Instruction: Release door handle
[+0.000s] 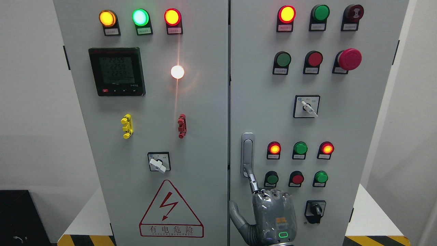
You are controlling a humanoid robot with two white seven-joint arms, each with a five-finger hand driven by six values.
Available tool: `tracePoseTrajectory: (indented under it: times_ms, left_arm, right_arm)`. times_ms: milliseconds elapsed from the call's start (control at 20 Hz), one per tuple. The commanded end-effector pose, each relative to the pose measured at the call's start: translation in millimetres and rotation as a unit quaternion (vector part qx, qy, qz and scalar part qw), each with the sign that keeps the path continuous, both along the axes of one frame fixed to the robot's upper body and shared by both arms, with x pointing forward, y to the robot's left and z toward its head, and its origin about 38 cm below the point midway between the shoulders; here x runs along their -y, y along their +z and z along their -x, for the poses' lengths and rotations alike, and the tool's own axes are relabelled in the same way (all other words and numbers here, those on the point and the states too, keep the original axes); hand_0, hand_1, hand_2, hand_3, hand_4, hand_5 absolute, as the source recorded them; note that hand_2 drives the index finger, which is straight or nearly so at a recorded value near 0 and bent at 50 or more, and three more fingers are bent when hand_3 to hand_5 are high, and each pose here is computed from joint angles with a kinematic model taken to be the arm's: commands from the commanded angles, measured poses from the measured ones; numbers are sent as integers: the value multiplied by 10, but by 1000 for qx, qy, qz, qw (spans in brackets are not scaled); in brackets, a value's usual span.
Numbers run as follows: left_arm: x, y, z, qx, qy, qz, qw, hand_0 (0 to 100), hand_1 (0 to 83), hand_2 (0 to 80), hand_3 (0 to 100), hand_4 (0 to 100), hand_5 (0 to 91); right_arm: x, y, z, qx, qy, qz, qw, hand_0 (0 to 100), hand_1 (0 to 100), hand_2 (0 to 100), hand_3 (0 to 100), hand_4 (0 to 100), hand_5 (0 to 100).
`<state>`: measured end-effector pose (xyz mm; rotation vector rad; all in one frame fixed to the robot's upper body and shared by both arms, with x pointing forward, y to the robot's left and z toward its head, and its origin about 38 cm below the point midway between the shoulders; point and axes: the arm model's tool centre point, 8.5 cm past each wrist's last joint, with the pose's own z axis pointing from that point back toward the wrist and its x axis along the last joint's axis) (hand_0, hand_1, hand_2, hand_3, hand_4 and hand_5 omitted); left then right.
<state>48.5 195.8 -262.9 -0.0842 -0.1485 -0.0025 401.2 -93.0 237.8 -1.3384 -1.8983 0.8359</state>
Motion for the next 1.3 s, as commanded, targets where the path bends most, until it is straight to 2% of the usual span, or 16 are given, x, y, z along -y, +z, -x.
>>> tracePoseTrajectory:
  times_ms: [0,1252]
  left_arm:
    - [0,0,3,0,0,0,1000,120,556,0,0,0,0]
    - [1,0,-2,1,0,0,1000,120,556,0,0,0,0]
  right_arm:
    - [-4,-29,-10,-4,-3,2,1000,462,280,0,986,996,1000]
    - [13,-49,-77,-10,-18,13,1000,457,283,0,987,995,1000]
